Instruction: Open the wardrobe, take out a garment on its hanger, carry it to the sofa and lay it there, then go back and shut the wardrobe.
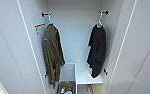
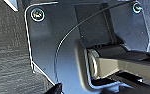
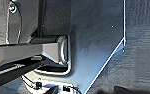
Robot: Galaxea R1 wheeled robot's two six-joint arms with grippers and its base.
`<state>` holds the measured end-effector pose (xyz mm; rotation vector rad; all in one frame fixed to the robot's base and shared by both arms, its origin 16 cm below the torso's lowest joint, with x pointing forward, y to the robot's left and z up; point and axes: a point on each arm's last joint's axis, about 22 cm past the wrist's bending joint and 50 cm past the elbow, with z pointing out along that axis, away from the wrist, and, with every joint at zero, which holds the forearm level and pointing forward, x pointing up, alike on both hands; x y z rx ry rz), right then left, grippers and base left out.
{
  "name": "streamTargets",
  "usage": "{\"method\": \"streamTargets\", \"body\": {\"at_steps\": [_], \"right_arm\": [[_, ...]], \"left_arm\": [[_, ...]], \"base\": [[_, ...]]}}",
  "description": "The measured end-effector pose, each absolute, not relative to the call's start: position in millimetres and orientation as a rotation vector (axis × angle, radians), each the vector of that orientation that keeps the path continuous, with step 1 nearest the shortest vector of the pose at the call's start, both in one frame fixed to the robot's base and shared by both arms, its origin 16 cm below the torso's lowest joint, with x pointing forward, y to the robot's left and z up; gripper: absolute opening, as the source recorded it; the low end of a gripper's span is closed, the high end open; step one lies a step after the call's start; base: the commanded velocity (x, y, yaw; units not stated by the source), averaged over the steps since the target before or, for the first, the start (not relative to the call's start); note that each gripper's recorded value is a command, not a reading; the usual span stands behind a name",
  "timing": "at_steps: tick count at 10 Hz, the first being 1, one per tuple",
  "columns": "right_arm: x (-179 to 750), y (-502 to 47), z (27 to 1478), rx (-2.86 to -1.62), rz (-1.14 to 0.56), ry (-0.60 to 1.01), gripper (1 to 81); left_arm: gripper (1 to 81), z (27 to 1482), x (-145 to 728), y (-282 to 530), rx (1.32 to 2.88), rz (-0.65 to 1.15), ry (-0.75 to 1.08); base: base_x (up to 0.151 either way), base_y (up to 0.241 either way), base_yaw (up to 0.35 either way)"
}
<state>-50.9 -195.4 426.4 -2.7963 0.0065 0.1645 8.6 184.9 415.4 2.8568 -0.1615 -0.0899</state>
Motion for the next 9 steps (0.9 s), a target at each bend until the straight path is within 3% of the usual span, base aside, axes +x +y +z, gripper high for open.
{"method": "streamTargets", "body": {"at_steps": [4, 9], "right_arm": [[-41.0, -178.2, 421.9, -2.810, 0.134, 0.030, 81.1], [-50.0, -169.1, 422.3, -2.803, 0.136, 0.033, 81.1]], "left_arm": [[81.1, 421.5, 26.8, 178.9, 2.782, 0.171, -0.158], [81.1, 421.8, 29.3, 185.0, 2.785, 0.191, -0.171]], "base": [[0.000, 0.000, 0.000], [0.102, 0.000, 0.000]]}}
